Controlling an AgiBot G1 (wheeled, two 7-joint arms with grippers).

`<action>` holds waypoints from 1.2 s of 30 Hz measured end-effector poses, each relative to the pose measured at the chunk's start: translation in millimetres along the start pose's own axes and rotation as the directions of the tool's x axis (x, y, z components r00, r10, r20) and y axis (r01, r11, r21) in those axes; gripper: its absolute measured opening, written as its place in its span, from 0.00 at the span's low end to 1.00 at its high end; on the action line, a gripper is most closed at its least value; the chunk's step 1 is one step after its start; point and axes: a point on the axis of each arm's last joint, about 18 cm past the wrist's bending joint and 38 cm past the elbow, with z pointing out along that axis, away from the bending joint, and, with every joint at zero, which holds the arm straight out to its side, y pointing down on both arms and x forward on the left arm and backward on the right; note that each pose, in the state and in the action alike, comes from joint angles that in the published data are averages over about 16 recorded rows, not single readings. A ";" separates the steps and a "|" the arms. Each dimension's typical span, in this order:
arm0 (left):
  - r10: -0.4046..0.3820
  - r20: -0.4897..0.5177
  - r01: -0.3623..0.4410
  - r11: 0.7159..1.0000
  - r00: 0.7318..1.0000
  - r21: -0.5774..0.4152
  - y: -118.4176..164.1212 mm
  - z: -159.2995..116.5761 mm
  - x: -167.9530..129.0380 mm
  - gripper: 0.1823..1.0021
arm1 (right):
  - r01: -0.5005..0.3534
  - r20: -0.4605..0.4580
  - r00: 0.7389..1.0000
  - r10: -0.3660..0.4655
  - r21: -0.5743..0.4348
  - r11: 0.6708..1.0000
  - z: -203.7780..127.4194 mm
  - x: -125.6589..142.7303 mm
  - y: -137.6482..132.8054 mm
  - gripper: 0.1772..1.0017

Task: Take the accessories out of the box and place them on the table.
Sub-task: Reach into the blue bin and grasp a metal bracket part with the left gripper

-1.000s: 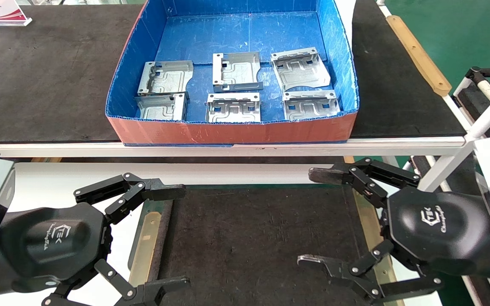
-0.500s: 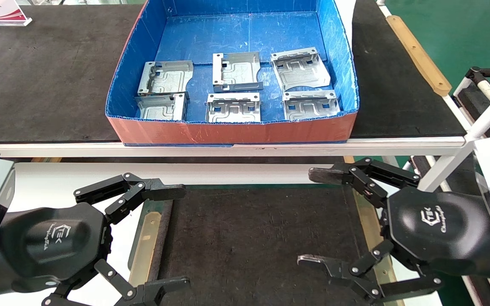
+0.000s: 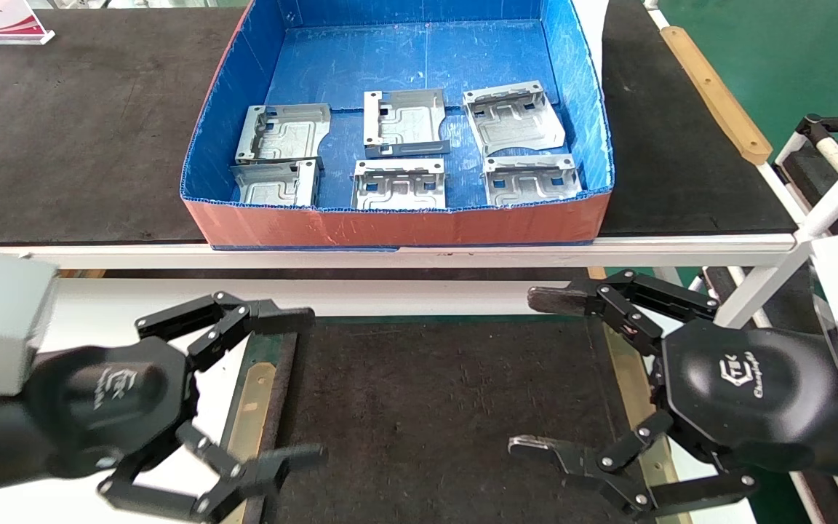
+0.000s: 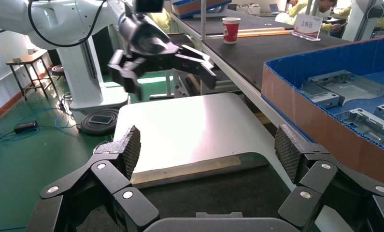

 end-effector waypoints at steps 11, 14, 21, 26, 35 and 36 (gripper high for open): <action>0.009 0.127 -0.005 1.000 0.992 -0.028 -3.2 15.6 -40.8 1.00 | 0.000 0.000 1.000 0.000 0.000 1.000 0.0 0.0 0.0 1.00; 0.015 0.162 -0.010 0.999 0.987 -0.032 -6.1 20.7 -54.8 1.00 | 0.000 0.000 1.000 0.000 0.000 1.000 0.0 0.0 0.0 1.00; 0.023 0.252 -0.012 0.999 0.968 -0.043 -12.3 31.4 -91.0 1.00 | 0.000 0.000 1.000 0.000 0.000 1.000 0.0 0.0 0.0 1.00; 0.023 0.318 -0.006 0.999 0.948 -0.054 -17.1 38.0 -116.3 1.00 | 0.000 0.000 1.000 0.000 0.000 1.000 0.0 0.0 0.0 1.00; 0.031 0.422 0.001 0.997 0.906 -0.076 -24.5 57.6 -157.6 1.00 | 0.000 0.000 1.000 0.000 0.000 1.000 0.0 0.0 0.0 1.00; 0.034 0.432 0.000 0.997 0.901 -0.079 -25.2 60.5 -161.7 1.00 | 0.000 0.000 1.000 0.000 0.000 1.000 0.0 0.0 0.0 1.00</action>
